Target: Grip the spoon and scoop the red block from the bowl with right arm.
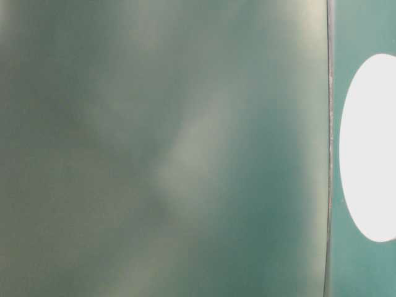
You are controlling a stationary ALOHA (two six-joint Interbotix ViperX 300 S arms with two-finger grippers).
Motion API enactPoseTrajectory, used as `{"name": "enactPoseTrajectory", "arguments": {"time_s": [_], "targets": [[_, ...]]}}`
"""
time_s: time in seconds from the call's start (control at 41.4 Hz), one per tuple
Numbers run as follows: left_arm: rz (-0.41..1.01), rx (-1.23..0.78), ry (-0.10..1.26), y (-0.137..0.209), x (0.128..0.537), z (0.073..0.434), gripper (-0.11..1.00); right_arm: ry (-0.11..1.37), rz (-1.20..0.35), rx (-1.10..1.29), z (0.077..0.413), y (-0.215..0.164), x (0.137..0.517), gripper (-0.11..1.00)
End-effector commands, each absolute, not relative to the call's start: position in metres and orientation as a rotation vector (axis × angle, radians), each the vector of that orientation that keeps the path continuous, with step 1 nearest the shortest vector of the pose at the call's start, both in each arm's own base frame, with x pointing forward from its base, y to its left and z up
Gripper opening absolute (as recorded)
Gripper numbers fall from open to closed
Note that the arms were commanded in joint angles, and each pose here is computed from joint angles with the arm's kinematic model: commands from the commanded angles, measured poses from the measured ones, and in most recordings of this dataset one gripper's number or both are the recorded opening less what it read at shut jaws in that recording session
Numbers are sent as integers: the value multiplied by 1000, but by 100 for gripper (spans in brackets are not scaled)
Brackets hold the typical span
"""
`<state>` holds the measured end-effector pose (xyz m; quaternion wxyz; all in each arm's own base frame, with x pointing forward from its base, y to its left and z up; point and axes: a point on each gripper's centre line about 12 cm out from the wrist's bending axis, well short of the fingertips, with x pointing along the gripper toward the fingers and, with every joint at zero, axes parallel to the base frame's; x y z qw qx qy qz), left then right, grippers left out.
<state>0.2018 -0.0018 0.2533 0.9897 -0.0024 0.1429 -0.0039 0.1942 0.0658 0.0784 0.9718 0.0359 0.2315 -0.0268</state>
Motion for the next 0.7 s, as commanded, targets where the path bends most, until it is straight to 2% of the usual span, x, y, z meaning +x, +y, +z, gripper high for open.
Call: {"name": "enactPoseTrajectory", "arguments": {"time_s": [0.0, 0.145, 0.677], "targets": [[-10, 0, 275, -2, 204, 259, 0, 444, -53, 80, 82, 67, 196, 44], [-8, -2, 282, -2, 204, 258, 0, 446, -53, 79, 82, 67, 196, 40], [10, -4, 285, 2, 204, 257, 0, 440, -42, 87, 83, 71, 200, 39]]}}
